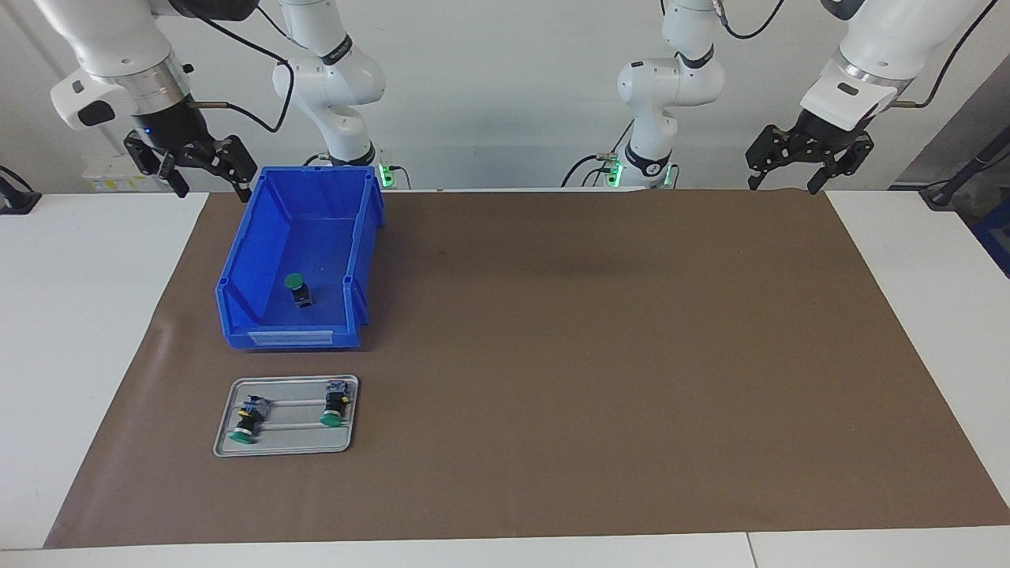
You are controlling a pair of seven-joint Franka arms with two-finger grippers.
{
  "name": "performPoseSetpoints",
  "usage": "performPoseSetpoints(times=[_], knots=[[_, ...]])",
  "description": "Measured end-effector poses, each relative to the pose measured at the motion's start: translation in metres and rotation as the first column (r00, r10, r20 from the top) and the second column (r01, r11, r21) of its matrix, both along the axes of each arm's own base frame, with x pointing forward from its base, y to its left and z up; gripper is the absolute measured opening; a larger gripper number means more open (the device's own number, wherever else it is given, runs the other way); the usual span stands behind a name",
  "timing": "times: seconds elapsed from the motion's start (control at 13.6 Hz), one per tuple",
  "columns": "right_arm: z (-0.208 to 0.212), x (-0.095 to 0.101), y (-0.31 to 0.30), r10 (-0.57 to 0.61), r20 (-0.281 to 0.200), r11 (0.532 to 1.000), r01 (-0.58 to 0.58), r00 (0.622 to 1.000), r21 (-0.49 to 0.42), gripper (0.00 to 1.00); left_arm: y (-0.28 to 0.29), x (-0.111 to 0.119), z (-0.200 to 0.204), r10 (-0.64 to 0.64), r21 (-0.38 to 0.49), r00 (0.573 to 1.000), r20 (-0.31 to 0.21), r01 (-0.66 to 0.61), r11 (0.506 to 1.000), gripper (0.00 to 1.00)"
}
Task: Place and press button with both arms
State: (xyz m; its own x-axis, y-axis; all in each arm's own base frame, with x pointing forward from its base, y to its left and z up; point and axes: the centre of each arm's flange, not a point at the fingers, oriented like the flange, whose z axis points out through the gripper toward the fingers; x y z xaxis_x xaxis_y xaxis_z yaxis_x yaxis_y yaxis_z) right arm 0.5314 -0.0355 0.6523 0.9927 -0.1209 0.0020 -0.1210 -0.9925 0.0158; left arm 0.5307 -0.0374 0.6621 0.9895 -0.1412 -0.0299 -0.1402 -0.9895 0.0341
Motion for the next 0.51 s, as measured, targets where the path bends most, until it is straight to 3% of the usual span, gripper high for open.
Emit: performPoseSetpoints(times=[0.51], knots=[[0.0,0.0001,0.0015,0.003,0.0,1.0,-0.003,1.0,-0.001,1.0,0.0,0.0,0.0,0.0,0.0,1.0,0.0,0.0,1.0,1.0]])
